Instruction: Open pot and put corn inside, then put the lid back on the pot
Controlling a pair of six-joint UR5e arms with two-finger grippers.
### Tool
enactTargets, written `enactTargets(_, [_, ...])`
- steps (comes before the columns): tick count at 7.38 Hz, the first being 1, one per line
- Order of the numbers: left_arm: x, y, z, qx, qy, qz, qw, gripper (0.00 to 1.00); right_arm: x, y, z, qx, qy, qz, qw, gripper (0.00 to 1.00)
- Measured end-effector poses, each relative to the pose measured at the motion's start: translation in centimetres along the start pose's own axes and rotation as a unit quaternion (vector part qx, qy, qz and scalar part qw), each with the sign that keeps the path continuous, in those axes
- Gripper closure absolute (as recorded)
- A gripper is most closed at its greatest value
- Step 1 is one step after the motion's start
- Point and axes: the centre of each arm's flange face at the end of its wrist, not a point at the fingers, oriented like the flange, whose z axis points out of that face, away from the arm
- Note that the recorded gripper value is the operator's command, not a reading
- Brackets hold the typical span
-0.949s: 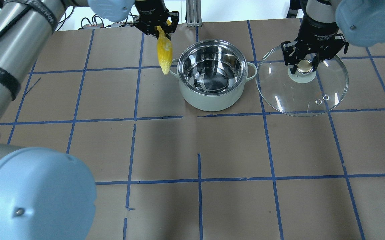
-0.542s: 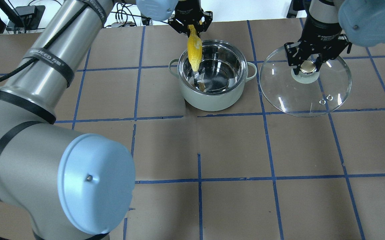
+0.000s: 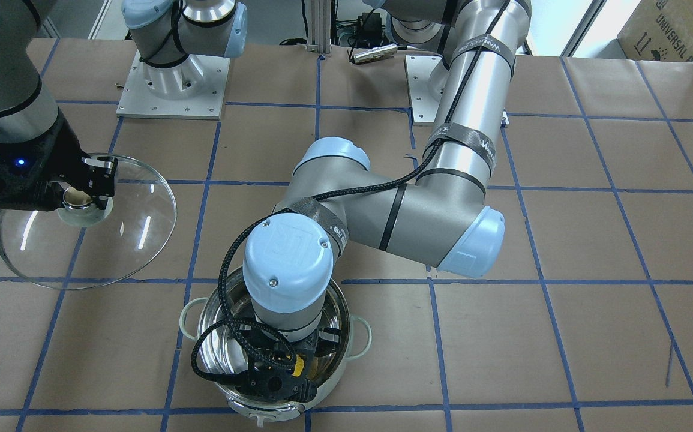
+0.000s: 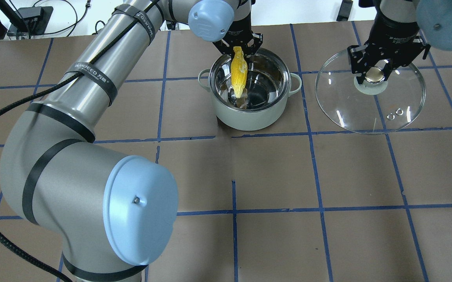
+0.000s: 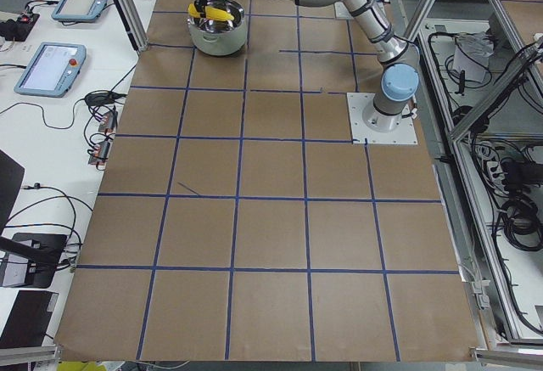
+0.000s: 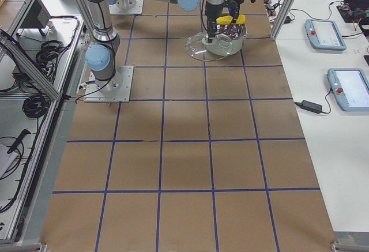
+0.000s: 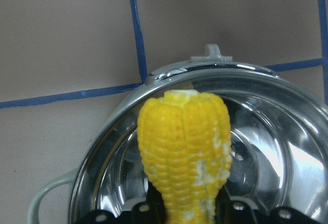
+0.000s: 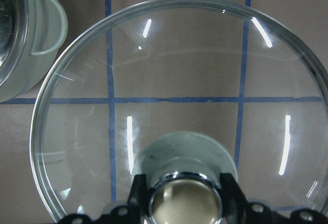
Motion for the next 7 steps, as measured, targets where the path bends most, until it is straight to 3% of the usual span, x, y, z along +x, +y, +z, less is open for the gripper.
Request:
enactTargets(3, [-0.6,0.2,-0.3,-0.010,-0.004,0.000,0.9999,0.00,0.1,0.3,-0.2,0.002,-0.003,-0.003,1.0000,0.60])
enactTargets(7, [-9.6,2.9,-8.3,-0.025,-0.009,-0.040,0.9988,0.00,-2.1,0.1,-0.7,0.010,-0.024,0.000,0.9997,0.60])
